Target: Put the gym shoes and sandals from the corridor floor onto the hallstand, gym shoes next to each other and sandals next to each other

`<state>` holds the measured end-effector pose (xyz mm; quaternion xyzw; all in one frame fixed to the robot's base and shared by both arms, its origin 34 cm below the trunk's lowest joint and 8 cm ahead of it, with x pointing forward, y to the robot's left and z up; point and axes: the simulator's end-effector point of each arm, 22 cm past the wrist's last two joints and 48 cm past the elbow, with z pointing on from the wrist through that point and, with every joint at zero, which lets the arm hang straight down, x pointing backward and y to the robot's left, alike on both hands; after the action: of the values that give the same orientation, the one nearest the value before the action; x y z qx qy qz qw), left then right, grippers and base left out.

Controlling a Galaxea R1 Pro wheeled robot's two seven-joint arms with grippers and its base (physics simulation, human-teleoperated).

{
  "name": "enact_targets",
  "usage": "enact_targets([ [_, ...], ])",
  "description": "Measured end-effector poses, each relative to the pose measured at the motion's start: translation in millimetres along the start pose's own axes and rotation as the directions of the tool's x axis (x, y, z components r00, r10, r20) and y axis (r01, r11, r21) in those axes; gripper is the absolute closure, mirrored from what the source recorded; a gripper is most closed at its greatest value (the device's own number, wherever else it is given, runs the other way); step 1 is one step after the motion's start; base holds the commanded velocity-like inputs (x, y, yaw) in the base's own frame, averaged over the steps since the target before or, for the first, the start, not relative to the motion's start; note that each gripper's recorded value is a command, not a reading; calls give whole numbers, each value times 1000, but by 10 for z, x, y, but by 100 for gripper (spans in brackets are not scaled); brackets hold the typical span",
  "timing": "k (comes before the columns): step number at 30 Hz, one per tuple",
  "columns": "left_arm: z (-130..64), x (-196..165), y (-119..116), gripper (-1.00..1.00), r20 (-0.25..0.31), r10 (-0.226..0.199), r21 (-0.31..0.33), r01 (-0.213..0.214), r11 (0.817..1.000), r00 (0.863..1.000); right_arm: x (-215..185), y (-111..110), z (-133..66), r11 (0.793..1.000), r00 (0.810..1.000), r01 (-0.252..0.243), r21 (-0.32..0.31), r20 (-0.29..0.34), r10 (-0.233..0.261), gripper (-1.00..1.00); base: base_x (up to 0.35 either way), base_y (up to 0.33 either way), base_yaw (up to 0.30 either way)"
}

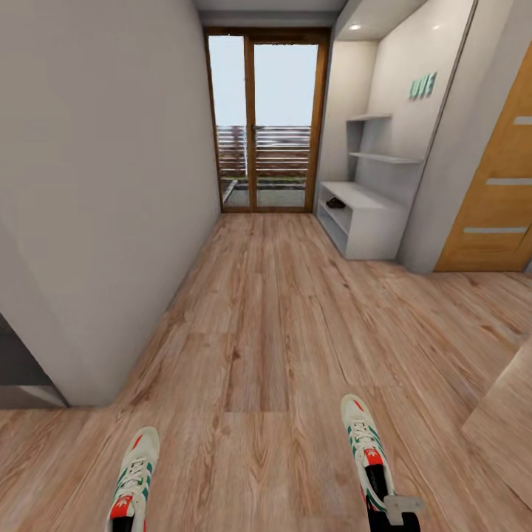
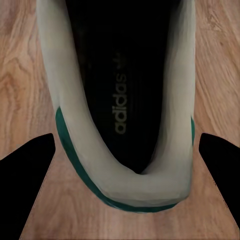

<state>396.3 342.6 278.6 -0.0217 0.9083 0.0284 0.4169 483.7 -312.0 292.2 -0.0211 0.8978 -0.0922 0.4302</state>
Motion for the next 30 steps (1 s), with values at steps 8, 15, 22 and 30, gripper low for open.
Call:
enact_targets([
  [8, 0, -2, 0, 100, 1, 0, 0, 0, 1000, 1000, 4, 0, -1, 1000, 1000, 0, 0, -1, 0, 100, 336, 0, 0],
  [15, 0, -4, 0, 100, 2, 0, 0, 0, 1000, 1000, 0, 1, 0, 1000, 1000, 0, 0, 0, 0, 100, 336, 0, 0],
  [22, 0, -5, -1, 100, 2, 0, 0, 0, 1000, 1000, 2, 0, 0, 1000, 1000, 0, 0, -1, 0, 100, 336, 0, 0],
  [30, -1, 0, -11, 100, 1, -1, 1, 1, 1000, 1000, 1, 2, 0, 1000, 1000, 0, 0, 0, 0, 100, 336, 0, 0],
])
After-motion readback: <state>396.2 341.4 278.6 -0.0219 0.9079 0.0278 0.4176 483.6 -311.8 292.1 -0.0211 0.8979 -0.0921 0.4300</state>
